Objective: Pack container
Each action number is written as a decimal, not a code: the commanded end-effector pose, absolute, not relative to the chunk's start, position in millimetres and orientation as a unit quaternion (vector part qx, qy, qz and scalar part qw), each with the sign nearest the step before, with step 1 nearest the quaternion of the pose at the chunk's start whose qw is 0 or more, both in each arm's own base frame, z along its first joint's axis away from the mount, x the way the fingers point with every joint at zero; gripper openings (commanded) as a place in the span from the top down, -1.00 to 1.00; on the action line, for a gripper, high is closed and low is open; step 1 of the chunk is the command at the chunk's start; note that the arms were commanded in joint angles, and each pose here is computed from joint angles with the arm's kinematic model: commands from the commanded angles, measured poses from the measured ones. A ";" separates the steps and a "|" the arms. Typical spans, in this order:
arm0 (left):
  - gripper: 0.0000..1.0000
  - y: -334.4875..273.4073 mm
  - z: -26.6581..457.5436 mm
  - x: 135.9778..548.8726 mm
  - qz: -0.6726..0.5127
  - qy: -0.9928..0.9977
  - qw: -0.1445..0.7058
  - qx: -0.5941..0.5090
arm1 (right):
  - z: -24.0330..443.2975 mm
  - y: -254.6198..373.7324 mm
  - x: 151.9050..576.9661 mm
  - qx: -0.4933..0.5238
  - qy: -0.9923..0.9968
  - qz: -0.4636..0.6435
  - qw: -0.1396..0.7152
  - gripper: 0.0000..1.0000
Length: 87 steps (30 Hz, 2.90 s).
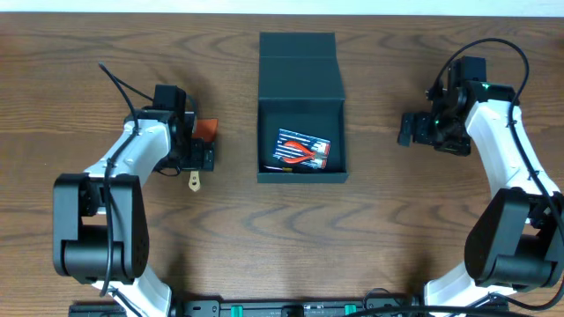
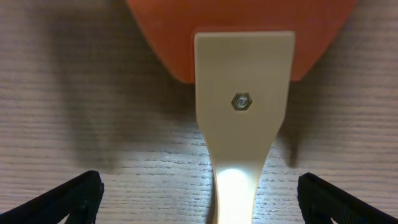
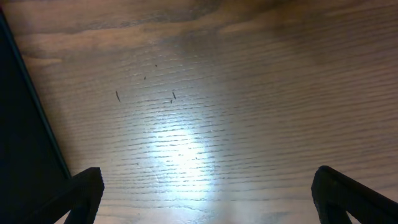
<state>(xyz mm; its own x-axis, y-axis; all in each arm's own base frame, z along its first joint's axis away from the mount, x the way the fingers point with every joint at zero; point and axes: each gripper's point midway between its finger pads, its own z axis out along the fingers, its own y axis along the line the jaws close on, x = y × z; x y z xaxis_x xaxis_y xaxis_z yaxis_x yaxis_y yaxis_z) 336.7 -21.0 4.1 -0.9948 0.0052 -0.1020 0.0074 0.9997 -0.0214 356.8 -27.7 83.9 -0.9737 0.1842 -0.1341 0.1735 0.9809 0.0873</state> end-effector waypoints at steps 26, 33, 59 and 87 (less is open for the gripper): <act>0.07 -18.6 -19.8 313.3 -0.005 1.000 -0.013 -0.012 | 83.6 -17.1 357.1 0.073 0.994 0.042 0.071 -0.98; 0.58 -18.6 -19.8 312.8 -0.005 1.000 -0.014 -0.012 | 83.6 -17.1 356.7 0.073 0.994 0.043 0.070 -0.98; 0.88 -20.0 5.9 308.4 -0.005 1.000 -0.018 -0.009 | 83.4 -17.2 355.7 0.073 0.994 0.042 0.068 -0.98; 0.89 -228.2 216.1 342.5 0.029 0.720 0.370 0.586 | 83.0 -16.9 352.6 0.073 0.995 0.042 0.061 -0.98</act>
